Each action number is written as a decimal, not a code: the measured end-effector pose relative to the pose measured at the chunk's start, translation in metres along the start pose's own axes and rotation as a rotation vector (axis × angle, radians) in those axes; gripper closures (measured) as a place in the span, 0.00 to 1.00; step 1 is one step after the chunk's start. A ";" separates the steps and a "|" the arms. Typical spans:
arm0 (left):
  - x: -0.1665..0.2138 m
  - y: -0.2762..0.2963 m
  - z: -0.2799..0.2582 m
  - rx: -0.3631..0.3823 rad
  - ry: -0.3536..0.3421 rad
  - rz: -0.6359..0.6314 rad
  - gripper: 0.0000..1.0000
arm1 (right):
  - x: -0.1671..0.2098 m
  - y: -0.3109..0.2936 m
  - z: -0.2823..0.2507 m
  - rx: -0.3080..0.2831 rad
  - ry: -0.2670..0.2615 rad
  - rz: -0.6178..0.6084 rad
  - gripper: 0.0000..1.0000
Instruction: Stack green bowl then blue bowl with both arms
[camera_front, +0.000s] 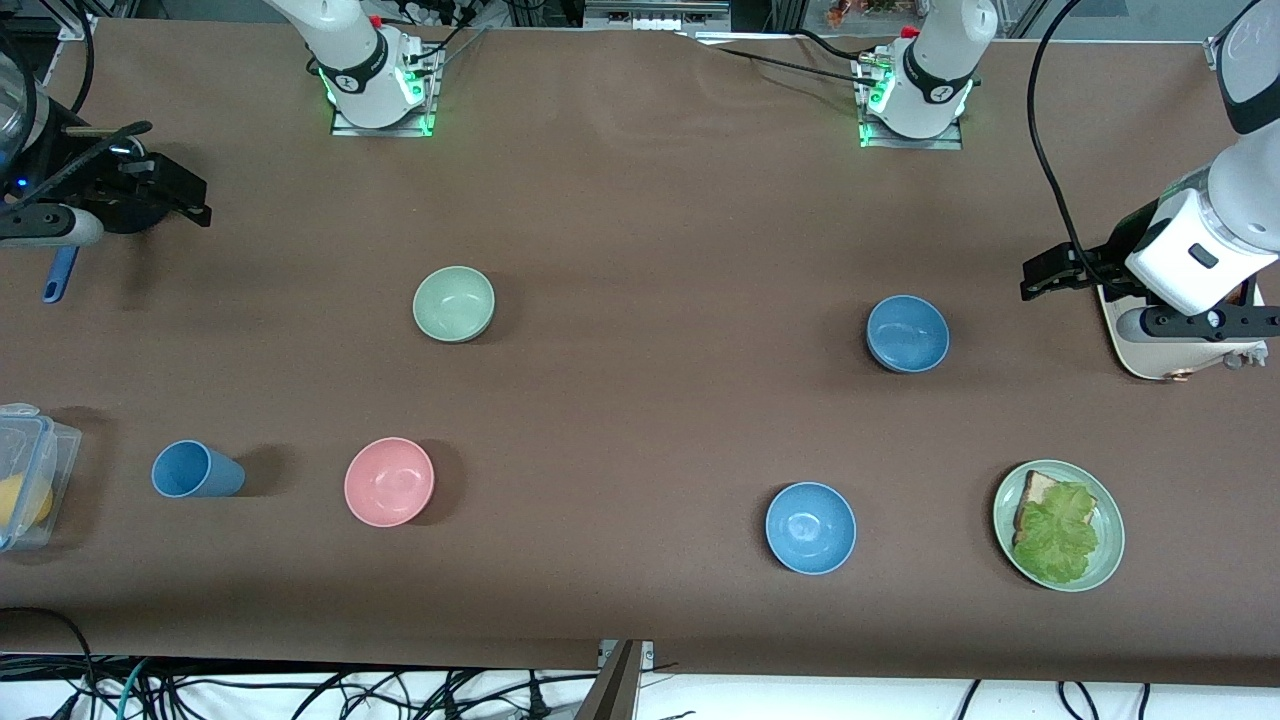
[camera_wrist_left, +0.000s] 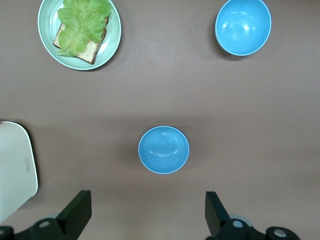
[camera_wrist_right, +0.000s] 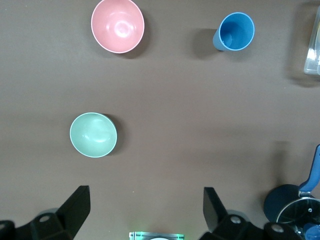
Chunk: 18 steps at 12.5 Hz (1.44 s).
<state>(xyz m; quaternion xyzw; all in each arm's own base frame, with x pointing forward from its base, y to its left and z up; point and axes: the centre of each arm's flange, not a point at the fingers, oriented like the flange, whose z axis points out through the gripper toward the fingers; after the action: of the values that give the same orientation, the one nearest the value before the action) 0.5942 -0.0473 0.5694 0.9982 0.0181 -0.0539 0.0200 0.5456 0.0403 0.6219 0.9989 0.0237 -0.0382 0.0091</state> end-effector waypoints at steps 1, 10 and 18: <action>0.000 0.000 0.000 0.000 0.000 0.000 0.00 | 0.000 0.000 0.000 0.000 0.000 -0.001 0.00; 0.000 0.000 0.000 0.000 0.000 0.000 0.00 | 0.000 -0.001 0.000 0.000 0.000 -0.003 0.00; 0.000 -0.001 0.000 0.000 0.000 -0.001 0.00 | 0.000 -0.006 0.000 0.039 -0.001 -0.006 0.00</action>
<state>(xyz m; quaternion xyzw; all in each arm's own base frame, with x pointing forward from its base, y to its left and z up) 0.5942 -0.0468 0.5694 0.9982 0.0186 -0.0539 0.0199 0.5451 0.0464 0.6218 0.9988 0.0260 -0.0393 -0.0105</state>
